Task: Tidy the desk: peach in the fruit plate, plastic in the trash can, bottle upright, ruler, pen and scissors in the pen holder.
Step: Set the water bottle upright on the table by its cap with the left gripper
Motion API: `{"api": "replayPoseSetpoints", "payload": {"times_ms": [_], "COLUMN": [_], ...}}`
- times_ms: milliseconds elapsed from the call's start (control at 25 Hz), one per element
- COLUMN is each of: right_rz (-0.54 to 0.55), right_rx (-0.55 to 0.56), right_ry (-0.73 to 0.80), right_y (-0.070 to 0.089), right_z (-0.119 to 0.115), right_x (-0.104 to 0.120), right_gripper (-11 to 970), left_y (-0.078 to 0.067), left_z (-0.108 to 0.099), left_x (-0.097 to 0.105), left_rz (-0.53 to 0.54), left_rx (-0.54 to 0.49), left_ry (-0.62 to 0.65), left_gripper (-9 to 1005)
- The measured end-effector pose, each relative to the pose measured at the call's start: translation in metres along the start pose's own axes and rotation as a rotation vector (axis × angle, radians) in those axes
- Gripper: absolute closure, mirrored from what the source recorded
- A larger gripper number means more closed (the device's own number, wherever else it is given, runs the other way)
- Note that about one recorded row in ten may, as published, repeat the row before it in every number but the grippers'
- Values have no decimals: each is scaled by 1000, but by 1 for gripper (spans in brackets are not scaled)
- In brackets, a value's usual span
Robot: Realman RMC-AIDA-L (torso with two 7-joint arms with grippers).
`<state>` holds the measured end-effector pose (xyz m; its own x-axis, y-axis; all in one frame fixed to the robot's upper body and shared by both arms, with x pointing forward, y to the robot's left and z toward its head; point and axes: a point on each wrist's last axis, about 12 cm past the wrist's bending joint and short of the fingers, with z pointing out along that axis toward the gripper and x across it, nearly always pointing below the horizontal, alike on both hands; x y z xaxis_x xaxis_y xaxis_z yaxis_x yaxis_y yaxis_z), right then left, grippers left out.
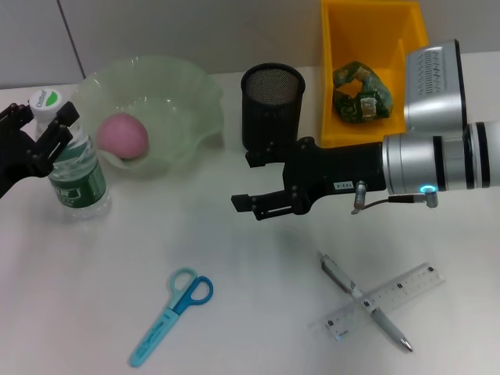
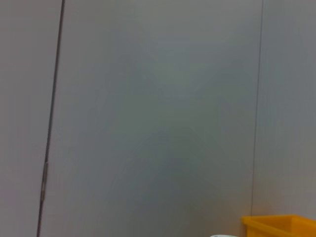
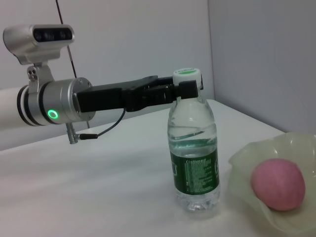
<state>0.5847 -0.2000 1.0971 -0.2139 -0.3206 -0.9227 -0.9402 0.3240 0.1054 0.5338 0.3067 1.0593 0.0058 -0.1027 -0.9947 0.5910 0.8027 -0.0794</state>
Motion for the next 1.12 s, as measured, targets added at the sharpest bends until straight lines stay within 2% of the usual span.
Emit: {"api": "replayPoseSetpoints", "payload": {"times_ms": [800,1120], "right_rz": [-4,0], "right_rx": [15,12], "right_ry": [6,5], "right_y": [-2,-2], "right_z": [1,1], "right_x": [0,-1], "right_gripper": [132,132], "left_y": [1,2], "left_z": [2,0], "left_x": [2,4], "left_rz": [-2,-10], "left_rx": [-14,-30], "left_ry": [19,24], "left_gripper": [550,469]}}
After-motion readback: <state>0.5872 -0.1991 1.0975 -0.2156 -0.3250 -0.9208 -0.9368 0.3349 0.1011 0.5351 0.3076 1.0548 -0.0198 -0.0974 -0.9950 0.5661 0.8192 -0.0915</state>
